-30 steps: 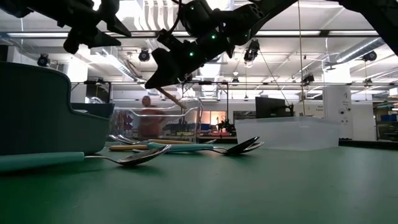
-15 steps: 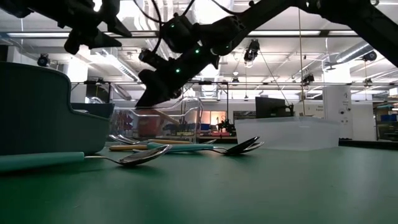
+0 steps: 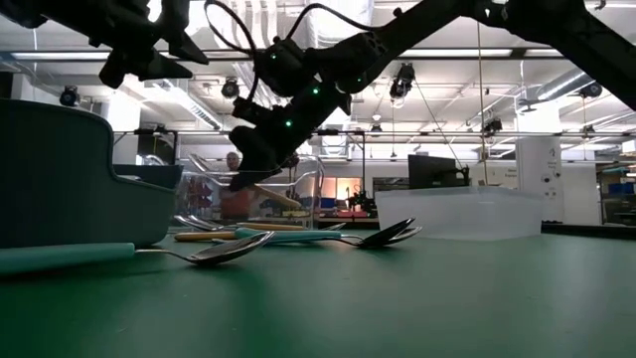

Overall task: Sort silverware by color (type)
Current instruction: Put the orange spoon into the transparent bin

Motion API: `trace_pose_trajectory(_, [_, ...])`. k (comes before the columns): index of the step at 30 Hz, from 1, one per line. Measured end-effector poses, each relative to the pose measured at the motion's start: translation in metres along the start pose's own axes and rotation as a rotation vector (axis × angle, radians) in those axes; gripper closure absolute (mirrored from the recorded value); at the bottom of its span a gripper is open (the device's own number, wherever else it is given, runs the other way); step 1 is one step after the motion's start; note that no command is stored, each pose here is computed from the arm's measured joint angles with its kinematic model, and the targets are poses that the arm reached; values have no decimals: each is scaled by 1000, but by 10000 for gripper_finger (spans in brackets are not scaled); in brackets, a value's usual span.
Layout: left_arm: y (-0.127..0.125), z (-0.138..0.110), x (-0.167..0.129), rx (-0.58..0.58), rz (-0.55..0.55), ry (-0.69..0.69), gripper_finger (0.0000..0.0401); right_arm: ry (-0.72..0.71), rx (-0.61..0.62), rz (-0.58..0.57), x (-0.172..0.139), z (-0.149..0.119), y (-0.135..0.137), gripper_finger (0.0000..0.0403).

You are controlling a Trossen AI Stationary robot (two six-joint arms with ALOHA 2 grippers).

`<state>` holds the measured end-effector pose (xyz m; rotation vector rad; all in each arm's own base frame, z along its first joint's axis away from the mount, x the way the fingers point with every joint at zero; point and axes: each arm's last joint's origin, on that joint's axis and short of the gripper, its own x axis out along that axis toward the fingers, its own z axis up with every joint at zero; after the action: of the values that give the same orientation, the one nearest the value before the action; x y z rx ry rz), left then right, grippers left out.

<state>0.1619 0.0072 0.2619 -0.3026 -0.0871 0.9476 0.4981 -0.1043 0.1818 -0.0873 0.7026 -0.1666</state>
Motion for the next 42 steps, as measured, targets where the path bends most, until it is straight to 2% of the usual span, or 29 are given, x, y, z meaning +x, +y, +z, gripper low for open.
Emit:
trace_pose_trajectory(24, [0,-1,0,3,-1,5,210,8,34,23,12,-9,-1,365])
trace_pose_trajectory(31, [-2,-2,0,10,-74,41,211,6,31,19,10,-8,-2,359])
trace_pose_trajectory(37, [1,-12,0,106,-56,99,211,4,22,14,6,-5,-3,362])
trace_pose_trajectory(42, [6,-24,-1,194,-97,215,211,-3,16,11,4,-3,-4,362])
